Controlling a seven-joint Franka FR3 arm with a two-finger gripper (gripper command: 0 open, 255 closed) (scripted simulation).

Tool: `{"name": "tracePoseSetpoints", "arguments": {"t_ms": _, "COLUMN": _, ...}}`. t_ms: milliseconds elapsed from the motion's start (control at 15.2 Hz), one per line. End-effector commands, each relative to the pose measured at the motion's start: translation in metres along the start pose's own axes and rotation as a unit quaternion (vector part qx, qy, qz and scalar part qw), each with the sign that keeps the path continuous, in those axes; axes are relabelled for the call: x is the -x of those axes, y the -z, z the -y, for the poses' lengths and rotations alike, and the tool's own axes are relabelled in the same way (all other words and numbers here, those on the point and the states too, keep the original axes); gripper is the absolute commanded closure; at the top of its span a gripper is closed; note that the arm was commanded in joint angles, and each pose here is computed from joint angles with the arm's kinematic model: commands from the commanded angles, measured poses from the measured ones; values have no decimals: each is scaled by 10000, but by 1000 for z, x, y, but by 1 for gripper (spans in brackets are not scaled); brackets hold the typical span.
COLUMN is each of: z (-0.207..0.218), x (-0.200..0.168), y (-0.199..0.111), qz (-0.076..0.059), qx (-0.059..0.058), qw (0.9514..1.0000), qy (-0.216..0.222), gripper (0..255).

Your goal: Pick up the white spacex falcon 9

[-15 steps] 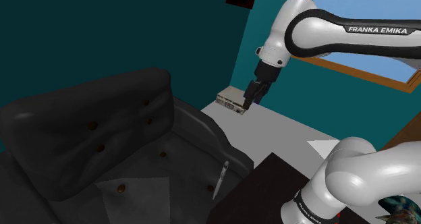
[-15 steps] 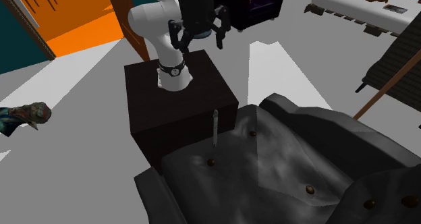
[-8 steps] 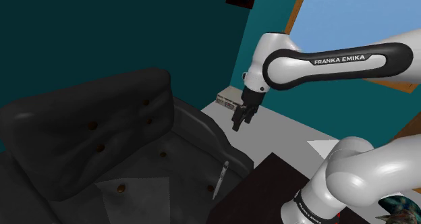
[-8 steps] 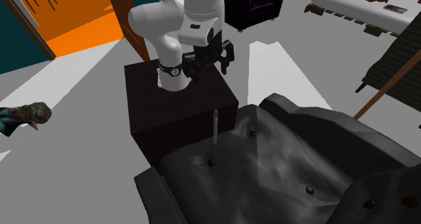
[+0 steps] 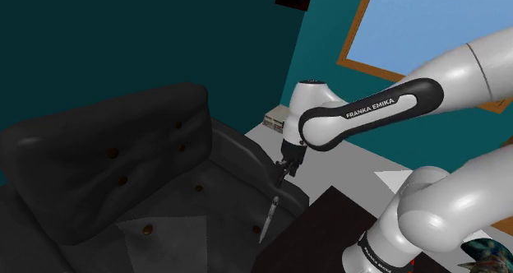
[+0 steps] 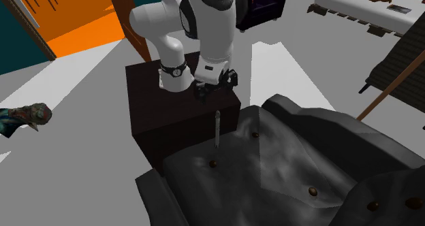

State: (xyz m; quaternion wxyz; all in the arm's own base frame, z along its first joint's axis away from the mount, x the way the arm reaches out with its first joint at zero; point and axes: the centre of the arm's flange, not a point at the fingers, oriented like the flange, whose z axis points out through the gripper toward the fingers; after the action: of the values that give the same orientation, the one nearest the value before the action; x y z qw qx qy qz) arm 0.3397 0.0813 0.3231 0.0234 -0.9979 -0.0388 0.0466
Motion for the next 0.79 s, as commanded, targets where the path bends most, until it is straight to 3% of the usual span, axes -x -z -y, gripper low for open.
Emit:
{"name": "tracePoseSetpoints", "arguments": {"t_ms": 0, "z": 4, "x": -4, "y": -26, "qz": 78, "qx": 35, "qw": 10000, "qy": -13, "gripper": 0}}
{"name": "tracePoseSetpoints", "arguments": {"t_ms": 198, "z": 9, "x": -6, "y": -64, "qz": 202, "qx": 84, "qw": 9998, "qy": -31, "gripper": 0}}
{"name": "tracePoseSetpoints", "arguments": {"t_ms": 726, "z": 7, "x": -10, "y": -103, "qz": 202, "qx": 84, "qw": 9998, "qy": -31, "gripper": 0}}
